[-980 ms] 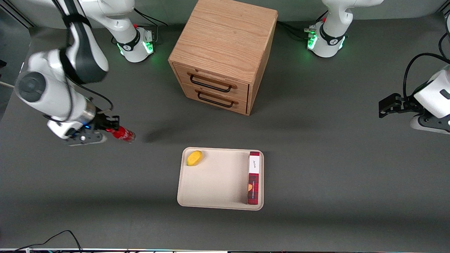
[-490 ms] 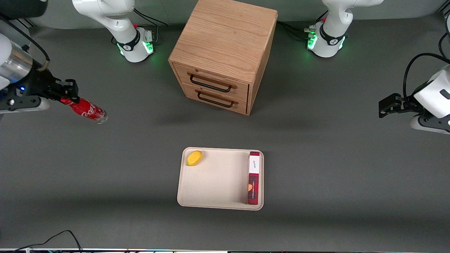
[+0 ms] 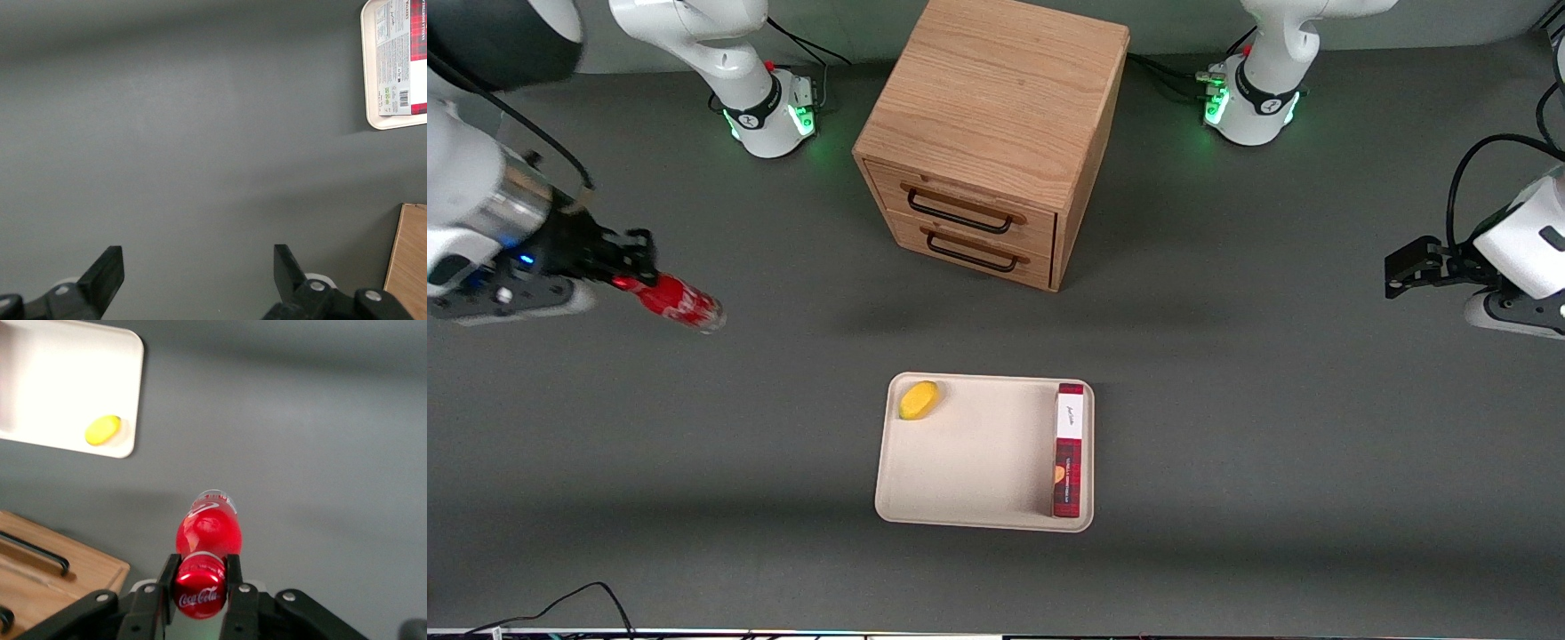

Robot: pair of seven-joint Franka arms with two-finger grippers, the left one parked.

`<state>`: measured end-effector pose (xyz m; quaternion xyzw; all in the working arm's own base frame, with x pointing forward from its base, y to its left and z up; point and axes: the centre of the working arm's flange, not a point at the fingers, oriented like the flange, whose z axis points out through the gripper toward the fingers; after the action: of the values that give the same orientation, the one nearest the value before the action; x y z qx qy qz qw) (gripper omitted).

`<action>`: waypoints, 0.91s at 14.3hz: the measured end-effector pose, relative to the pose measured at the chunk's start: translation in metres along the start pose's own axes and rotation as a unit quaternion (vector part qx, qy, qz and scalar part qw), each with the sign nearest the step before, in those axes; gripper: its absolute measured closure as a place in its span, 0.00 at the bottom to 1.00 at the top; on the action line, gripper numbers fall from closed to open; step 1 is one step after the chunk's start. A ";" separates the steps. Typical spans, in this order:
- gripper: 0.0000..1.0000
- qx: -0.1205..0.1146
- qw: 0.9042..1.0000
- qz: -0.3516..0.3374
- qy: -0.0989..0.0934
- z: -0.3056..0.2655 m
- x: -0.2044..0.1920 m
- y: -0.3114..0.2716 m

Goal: Place coke bottle on tray
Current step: 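Carry the held bottle over the white tray beside the mango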

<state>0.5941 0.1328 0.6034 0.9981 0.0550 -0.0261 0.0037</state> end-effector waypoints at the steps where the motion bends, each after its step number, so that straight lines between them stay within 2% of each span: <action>1: 0.69 0.003 1.000 -0.014 0.005 0.013 0.014 -0.023; 5: 0.69 0.018 0.998 -0.060 0.031 0.075 0.071 -0.103; 7: 0.69 0.028 0.996 -0.072 0.052 0.116 0.097 -0.128; 10: 0.69 0.039 0.994 -0.081 0.071 0.184 0.126 -0.152; 13: 0.69 0.028 0.992 -0.083 0.089 0.234 0.143 -0.164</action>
<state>0.7060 0.3096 0.3611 0.9883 0.1366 0.0609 -0.0314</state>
